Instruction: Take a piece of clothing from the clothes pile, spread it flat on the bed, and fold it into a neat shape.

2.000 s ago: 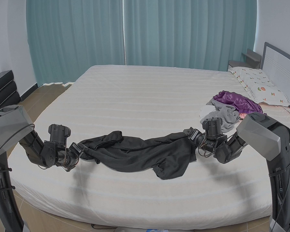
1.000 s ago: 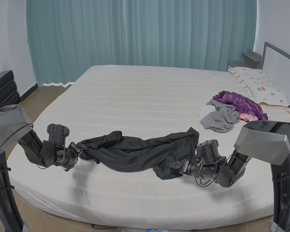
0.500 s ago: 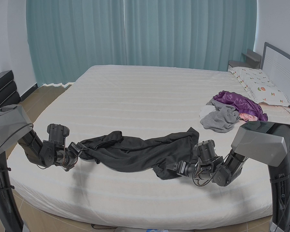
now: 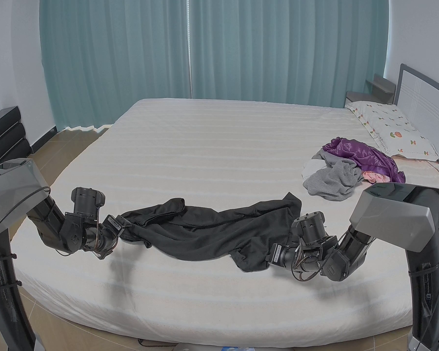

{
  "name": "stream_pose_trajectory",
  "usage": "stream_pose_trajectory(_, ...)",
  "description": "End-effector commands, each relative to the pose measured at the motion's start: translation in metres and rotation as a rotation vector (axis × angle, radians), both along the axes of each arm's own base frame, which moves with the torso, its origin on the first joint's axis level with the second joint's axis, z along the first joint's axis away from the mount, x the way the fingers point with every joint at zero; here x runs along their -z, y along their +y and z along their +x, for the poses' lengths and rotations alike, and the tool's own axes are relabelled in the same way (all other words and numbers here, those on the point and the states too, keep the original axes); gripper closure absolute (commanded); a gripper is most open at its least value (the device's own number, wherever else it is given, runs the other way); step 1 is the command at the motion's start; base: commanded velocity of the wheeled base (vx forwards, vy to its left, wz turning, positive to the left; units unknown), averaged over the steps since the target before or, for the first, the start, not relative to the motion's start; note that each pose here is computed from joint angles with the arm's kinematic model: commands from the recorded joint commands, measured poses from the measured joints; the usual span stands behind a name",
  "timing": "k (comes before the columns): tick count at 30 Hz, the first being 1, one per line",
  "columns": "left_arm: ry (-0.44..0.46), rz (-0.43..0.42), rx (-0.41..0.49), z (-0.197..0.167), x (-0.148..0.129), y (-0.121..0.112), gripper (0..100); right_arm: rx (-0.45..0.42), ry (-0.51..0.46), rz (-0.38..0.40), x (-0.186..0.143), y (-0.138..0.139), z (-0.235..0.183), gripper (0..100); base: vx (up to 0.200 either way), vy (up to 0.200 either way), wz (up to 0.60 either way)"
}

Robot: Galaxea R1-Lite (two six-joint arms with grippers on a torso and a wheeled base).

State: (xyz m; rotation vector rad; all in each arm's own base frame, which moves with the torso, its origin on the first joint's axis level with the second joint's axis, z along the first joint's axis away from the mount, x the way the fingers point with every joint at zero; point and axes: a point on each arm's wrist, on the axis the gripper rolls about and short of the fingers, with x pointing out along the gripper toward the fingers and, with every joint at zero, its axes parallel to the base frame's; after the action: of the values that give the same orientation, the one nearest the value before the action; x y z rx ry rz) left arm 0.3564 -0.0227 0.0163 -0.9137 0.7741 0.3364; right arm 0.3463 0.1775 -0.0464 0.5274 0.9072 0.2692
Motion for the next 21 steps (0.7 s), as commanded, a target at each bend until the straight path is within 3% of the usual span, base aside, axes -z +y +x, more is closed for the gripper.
stream_pose_trajectory(1,-0.002,-0.001,-0.001,0.000,0.000,0.000,0,0.007,-0.007,0.006,-0.004,-0.002,0.000,100,0.000,0.000,0.00)
stream_pose_trajectory(10,0.009,0.005,0.006,-0.004,0.001,-0.001,0,0.039,-0.018,0.043,-0.032,-0.014,-0.014,100,0.000,0.000,0.00)
stream_pose_trajectory(11,0.010,0.005,0.015,-0.008,-0.001,-0.002,0,0.058,-0.037,0.067,-0.052,-0.027,-0.021,100,0.000,0.000,0.00)
stream_pose_trajectory(21,0.036,0.030,0.125,-0.028,0.005,-0.029,0,0.056,-0.156,0.179,-0.125,-0.042,-0.053,100,0.000,0.000,0.00)
